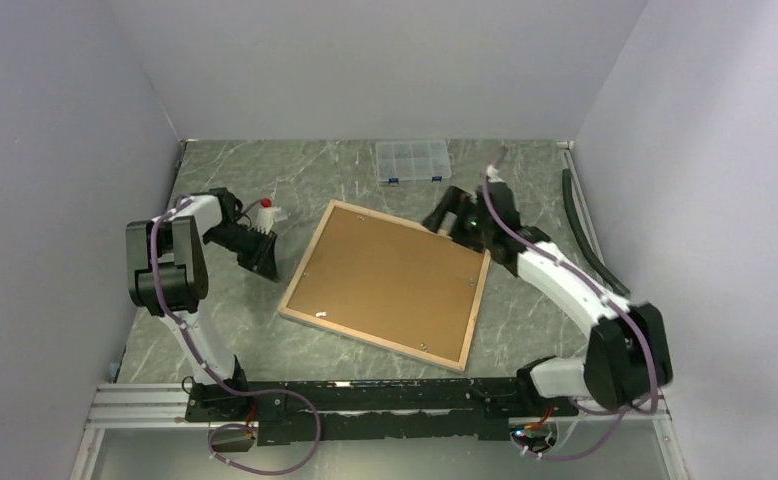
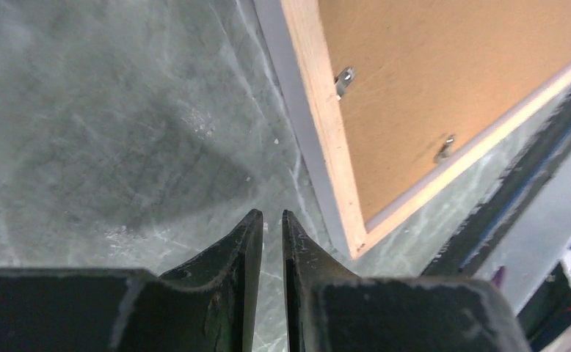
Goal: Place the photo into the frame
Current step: Adjust the photo frame at the center of the board.
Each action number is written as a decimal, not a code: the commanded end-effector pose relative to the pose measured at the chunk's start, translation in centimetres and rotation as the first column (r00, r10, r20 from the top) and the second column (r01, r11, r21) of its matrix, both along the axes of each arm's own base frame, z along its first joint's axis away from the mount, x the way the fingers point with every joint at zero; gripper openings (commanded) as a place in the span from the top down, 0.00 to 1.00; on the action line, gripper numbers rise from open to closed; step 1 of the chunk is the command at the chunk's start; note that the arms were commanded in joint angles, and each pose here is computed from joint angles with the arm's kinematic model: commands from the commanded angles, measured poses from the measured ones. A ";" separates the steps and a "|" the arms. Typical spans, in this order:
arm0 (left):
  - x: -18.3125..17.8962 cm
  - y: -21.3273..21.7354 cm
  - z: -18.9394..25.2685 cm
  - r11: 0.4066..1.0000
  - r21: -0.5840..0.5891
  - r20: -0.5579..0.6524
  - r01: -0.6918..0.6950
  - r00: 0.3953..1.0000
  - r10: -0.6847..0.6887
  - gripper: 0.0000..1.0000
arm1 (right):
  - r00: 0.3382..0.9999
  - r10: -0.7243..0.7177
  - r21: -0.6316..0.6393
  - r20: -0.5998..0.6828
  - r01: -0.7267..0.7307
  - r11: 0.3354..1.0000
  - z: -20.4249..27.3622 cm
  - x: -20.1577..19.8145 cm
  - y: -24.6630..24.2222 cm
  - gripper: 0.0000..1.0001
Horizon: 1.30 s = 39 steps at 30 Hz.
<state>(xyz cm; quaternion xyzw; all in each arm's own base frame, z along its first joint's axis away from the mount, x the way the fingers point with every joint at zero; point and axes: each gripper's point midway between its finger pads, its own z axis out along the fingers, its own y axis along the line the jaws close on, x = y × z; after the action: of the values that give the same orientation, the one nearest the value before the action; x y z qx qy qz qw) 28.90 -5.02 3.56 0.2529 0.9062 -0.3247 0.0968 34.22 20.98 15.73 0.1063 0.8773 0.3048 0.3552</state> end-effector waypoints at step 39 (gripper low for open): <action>-11.5 -2.4 1.2 0.805 0.227 0.089 0.548 0.811 -0.578 0.86 | 0.948 0.258 -0.216 -0.187 -0.296 0.931 -7.9 9.7 14.3 0.00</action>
<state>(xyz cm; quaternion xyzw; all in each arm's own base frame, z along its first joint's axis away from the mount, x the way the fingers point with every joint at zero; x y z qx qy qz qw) 16.00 -6.03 3.51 0.5448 0.8114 -0.2114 0.0076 43.89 34.23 4.54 -0.0024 0.9402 0.2312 0.2501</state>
